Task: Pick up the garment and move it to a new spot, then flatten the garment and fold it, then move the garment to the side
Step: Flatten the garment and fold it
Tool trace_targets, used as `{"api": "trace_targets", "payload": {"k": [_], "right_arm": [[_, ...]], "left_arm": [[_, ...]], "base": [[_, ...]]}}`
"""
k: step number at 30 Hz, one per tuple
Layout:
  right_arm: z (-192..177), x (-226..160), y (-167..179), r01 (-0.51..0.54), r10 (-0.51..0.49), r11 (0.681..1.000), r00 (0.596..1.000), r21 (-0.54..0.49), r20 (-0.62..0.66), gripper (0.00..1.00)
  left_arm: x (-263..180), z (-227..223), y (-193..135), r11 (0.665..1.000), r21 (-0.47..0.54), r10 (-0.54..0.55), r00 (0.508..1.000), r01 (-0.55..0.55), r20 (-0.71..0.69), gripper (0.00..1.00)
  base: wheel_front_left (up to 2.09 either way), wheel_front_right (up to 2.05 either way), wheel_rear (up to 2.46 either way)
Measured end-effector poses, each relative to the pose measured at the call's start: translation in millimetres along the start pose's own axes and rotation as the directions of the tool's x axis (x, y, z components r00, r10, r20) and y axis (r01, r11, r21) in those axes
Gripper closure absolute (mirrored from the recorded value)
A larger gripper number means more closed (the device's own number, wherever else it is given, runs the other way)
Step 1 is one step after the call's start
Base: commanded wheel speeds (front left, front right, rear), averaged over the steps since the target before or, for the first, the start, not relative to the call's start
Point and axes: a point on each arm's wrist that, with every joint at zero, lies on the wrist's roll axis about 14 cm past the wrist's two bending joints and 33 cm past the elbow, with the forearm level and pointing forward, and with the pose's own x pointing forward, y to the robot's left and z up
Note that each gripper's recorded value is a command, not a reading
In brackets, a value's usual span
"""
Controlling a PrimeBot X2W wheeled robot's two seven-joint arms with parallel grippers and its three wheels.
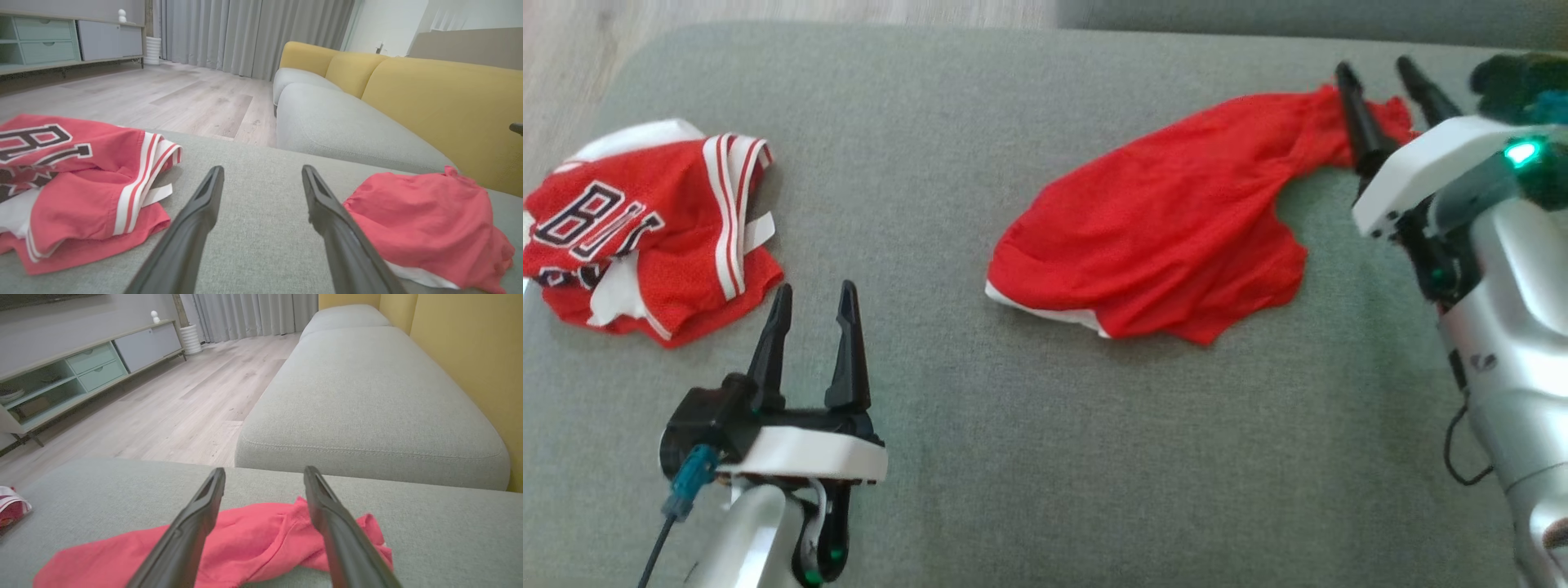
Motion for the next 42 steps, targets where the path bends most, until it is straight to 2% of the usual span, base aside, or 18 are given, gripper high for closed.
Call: {"api": "trace_targets", "payload": {"k": [6, 9, 14, 18, 24, 27, 34, 35, 36, 37, 42], "right_arm": [[11.5, -24.9, 29.0, -0.074, 0.077, 0.994, 0.997, -0.084, 0.030, 0.00], [-0.5, -49.5, 44.7, -0.113, 0.118, 0.985, 0.993, -0.131, 0.028, 0.00], [-61.8, -94.3, 59.9, -0.146, 0.133, 0.979, 0.986, -0.140, -0.101, 0.00], [-115.8, -113.0, 80.3, -0.194, 0.162, 0.975, 0.957, -0.113, -0.241, 0.00], [-130.5, -95.2, 95.7, -0.250, 0.190, 0.950, 0.938, -0.187, -0.290, 0.00], [-147.6, -86.7, 101.6, -0.290, 0.201, 0.932, 0.912, -0.217, -0.357, 0.00], [-163.9, -58.1, 113.1, -0.337, 0.219, 0.912, 0.881, -0.232, -0.420, 0.00], [-164.2, -54.9, 113.9, -0.339, 0.219, 0.912, 0.878, -0.232, -0.425, 0.16], [-164.1, -52.3, 114.6, -0.340, 0.218, 0.912, 0.877, -0.231, -0.428, 0.94], [-163.5, -50.6, 113.9, -0.337, 0.214, 0.912, 0.876, -0.232, -0.433, 1.00], [-157.1, -51.3, 102.4, -0.295, 0.181, 0.928, 0.890, -0.226, -0.418, 1.00]], "left_arm": [[-2.9, 11.8, -7.7, 1.000, -0.003, -0.022, 0.999, 0.022, 0.036, 0.00], [-6.9, 11.6, -9.8, 1.000, -0.006, -0.024, 0.999, 0.024, 0.037, 0.00], [-10.5, 8.7, -16.6, 0.999, -0.010, -0.041, 0.999, 0.041, 0.031, 0.00], [-7.6, 6.9, -17.2, 0.999, -0.013, -0.043, 0.999, 0.043, 0.027, 0.00], [-4.9, 2.3, -9.0, 1.000, -0.002, -0.021, 1.000, 0.021, 0.012, 0.00], [-1.4, 5.9, -5.6, 1.000, 0.001, -0.012, 1.000, 0.012, 0.021, 0.00], [-3.2, -2.7, 8.9, 1.000, -0.001, 0.027, 1.000, -0.027, -0.006, 0.00], [-3.4, -4.2, 10.2, 0.999, -0.001, 0.032, 0.999, -0.032, -0.010, 0.00], [-3.4, -5.0, 11.1, 0.999, -0.001, 0.035, 0.999, -0.035, -0.013, 0.00], [-3.3, -5.0, 11.3, 0.999, -0.001, 0.036, 0.999, -0.036, -0.013, 0.00], [-1.9, -1.8, 7.6, 1.000, -0.004, 0.026, 1.000, -0.026, -0.003, 0.00]], "base": [[0.00, 0.00, 0.00], [0.00, 0.00, 0.00], [0.00, 0.00, 0.00], [0.00, 0.00, 0.00], [0.00, 0.00, 0.00], [0.00, 0.00, 0.00], [0.00, 0.00, 0.00], [0.00, 0.00, 0.00], [0.00, 0.00, 0.00], [0.00, 0.00, 0.00], [0.00, 0.00, 0.00]]}}
